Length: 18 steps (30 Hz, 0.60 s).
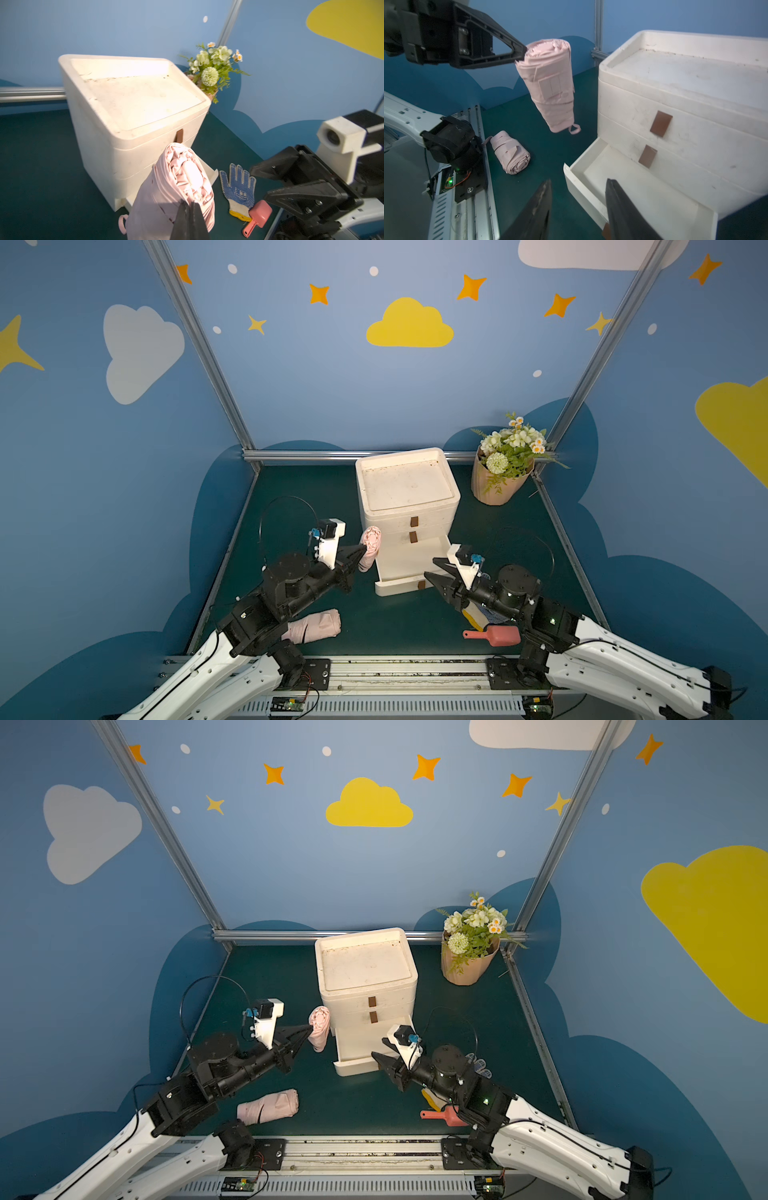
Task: Place the umbrella in the drawer by color
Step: Pick up the umbrella from the center of the board, then place the umbrella in the drawer.
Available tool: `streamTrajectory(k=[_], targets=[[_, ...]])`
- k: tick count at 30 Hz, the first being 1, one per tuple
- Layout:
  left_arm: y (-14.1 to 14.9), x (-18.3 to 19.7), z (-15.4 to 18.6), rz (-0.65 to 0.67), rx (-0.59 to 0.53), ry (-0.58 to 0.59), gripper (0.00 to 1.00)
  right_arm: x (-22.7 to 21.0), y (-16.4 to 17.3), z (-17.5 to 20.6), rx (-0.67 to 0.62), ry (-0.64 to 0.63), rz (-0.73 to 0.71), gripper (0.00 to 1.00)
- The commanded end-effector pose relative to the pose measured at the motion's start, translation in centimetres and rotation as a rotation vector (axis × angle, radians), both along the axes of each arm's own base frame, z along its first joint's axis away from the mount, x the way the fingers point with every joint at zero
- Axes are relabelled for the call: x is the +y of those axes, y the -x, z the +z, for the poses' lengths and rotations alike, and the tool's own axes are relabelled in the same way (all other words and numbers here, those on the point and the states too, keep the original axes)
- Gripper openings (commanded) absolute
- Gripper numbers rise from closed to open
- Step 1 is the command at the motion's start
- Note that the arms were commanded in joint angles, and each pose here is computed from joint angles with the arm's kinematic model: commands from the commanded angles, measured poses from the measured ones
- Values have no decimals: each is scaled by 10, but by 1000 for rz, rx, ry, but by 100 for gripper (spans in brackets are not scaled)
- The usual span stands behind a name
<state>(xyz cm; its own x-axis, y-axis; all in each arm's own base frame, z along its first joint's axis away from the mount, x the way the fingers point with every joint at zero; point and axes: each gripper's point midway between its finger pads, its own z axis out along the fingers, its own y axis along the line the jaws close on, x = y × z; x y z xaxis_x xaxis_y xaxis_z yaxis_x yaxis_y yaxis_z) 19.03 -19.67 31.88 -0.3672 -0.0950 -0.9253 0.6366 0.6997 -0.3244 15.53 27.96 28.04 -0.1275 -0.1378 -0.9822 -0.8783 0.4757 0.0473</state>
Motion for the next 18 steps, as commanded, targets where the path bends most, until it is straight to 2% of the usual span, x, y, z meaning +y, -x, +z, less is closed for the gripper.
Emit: streamTrajectory(k=[1,9,14,18], targets=[[17,-14,33,-110,-131,67,2,17,8,26,-38,13,101,47],[30,-37,26,-208,-155,46,3,46,12,25,-77,22,220,48],[42,-50,20,-273,-171,-21,2,41,17,13,-167,125,259,48],[48,-54,9,-294,-177,-92,3,27,14,8,-233,184,225,50]])
